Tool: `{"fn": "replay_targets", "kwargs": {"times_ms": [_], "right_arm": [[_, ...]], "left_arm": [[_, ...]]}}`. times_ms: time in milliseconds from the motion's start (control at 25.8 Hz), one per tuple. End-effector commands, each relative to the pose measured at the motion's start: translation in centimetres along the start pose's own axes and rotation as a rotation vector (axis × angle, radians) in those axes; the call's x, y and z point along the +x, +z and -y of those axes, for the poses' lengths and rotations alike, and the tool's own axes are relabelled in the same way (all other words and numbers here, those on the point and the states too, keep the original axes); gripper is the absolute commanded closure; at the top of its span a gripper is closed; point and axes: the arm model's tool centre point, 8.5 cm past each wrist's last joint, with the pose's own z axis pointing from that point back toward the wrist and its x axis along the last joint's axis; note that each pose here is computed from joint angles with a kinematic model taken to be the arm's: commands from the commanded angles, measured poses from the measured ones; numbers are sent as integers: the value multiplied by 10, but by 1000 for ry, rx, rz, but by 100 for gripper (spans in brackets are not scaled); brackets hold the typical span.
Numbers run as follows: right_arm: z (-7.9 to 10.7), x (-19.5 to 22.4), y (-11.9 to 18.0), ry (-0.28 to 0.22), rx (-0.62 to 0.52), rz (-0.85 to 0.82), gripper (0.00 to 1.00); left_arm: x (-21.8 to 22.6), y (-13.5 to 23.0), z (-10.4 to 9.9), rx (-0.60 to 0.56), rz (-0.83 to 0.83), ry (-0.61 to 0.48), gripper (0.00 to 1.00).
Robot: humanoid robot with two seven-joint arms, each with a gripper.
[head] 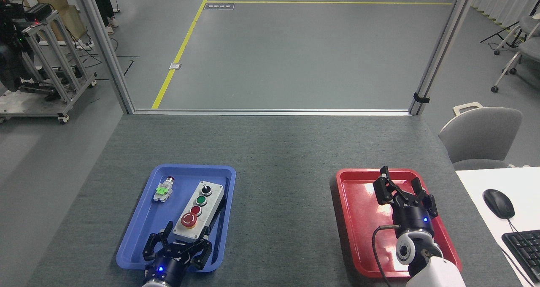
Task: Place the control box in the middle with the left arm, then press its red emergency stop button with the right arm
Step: 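Close the left gripper on the near end of the control box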
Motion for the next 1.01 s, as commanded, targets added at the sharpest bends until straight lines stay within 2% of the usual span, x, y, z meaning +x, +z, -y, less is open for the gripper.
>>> {"fn": "replay_targets", "kwargs": {"times_ms": [0, 233, 621, 970], "right_arm": [[0, 1, 0, -1, 0, 2, 0], [0, 0, 0, 0, 1, 0, 0], [0, 0, 0, 2, 2, 0, 0], [0, 0, 0, 1, 1, 0, 0]], "left_arm": [[-4, -1, -2, 8, -5, -4, 1], [-1, -3, -1, 4, -5, 4, 1], [4, -31, 1, -29, -16, 22, 1], [10, -35, 6, -47, -15, 34, 1]]}}
